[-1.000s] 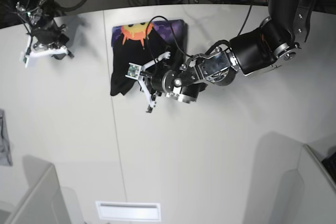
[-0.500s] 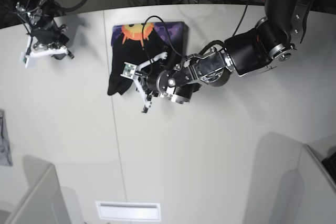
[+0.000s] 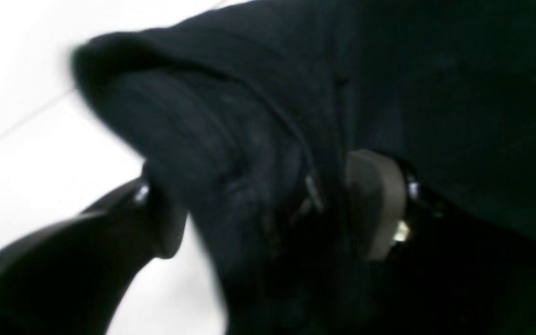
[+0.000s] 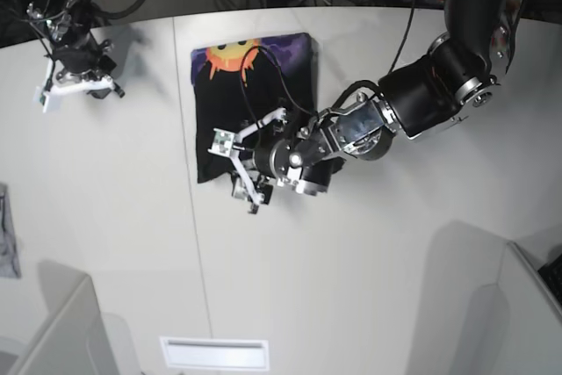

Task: Fold the T-shirt properly
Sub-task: 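Press and smooth the bundle's edge with the left gripper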

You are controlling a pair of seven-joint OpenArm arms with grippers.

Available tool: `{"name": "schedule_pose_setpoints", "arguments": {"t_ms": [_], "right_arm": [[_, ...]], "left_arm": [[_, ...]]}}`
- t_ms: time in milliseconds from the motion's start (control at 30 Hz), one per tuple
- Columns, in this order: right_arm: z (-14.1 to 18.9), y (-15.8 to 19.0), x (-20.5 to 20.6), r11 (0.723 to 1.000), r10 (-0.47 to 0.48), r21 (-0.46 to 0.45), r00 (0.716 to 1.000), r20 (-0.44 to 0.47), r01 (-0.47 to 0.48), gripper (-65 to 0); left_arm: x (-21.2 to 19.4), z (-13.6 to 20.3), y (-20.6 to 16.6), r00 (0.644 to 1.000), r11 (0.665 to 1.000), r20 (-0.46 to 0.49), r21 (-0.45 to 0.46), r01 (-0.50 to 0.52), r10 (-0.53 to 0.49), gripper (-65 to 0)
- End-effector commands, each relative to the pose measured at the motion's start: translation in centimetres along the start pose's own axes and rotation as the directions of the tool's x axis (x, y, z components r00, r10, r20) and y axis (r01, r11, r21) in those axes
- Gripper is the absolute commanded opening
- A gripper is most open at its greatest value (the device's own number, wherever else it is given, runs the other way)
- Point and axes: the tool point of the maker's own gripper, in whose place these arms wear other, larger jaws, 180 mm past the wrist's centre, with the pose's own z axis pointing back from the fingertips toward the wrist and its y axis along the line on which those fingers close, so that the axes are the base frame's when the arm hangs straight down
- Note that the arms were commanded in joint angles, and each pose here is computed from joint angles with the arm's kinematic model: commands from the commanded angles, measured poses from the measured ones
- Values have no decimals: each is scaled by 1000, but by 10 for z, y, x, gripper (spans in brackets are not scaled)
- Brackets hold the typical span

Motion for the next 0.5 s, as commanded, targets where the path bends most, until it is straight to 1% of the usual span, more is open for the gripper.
{"name": "schedule_pose_setpoints", "arguments": {"t_ms": [0,100,167,267,333,367,467], "right_arm": [[3,4,9,1000,14,15,1000,27,-15,-650],[3,4,9,1000,14,15,1000,27,-15,-650],[3,4,9,1000,14,15,1000,27,-15,-650],[3,4,9,1000,14,15,1000,27,-15,-650],[3,4,10,1000,15,16,999,29,-16,-650],[3,4,10,1000,15,16,999,29,-16,-650],[3,4,12,1000,21,15,999,33,-21,-650]], "left_arm": [[14,11,30,999,998,36,68,-1,-1,-128],[29,24,53,995,990,93,133,-43,31,-128],[38,35,66,991,983,130,173,-58,35,-128],[50,47,72,983,975,178,208,-74,37,-128],[59,61,81,973,964,225,248,-101,44,-130],[59,68,83,971,956,235,267,-119,55,-132],[43,100,101,963,907,232,361,-219,140,-135]]}}
